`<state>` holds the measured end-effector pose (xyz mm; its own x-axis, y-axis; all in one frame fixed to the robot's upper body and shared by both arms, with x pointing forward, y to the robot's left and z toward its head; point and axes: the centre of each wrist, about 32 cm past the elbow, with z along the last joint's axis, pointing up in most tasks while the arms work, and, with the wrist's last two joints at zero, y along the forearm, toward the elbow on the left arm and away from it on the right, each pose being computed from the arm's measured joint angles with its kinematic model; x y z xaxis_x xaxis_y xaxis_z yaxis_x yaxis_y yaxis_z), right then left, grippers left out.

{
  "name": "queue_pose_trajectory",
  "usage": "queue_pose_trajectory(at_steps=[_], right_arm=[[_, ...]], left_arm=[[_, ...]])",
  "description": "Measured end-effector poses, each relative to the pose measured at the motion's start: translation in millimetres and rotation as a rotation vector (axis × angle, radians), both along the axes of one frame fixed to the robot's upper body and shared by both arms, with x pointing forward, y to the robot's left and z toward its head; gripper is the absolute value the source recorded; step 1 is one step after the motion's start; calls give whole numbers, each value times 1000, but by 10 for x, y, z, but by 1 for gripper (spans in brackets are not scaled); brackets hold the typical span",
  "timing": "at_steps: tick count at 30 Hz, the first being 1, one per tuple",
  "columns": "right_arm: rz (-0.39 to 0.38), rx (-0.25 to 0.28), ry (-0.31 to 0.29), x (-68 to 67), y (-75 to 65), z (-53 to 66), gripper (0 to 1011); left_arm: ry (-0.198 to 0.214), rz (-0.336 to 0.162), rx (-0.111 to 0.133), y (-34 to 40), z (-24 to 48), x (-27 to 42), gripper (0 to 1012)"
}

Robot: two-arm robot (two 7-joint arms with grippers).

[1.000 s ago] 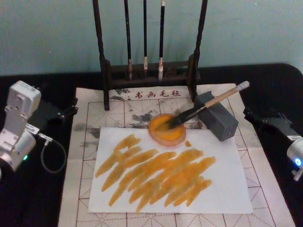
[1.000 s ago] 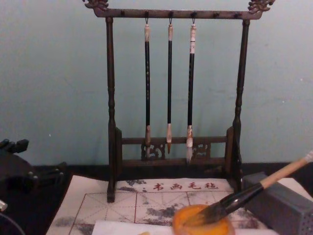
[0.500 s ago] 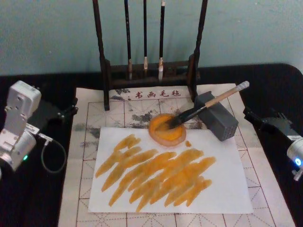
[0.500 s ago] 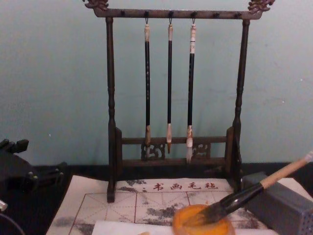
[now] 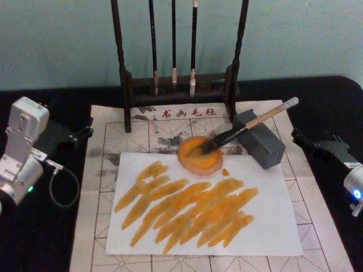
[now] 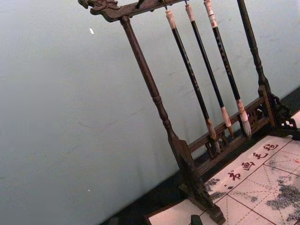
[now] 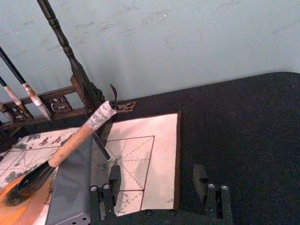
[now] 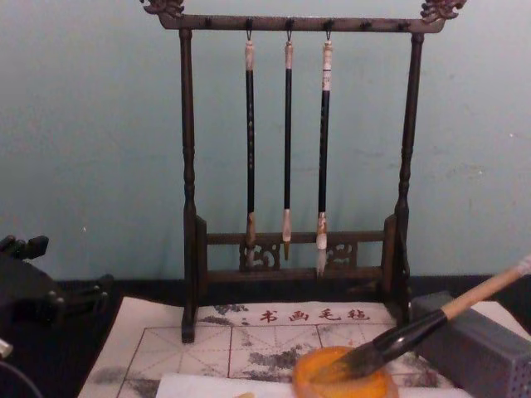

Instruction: Pick up the brush from the inkstone, write on the paper, then place the brush back to its original position.

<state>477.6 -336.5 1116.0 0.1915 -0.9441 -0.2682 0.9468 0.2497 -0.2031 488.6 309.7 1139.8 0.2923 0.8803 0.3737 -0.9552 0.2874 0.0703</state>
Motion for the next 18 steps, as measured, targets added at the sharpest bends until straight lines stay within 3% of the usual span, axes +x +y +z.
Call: queue_pose_trajectory(at_steps=[18], right_arm=[[0,0,0,0,0,0,1000]], left_arm=[[0,0,0,0,0,0,1001]])
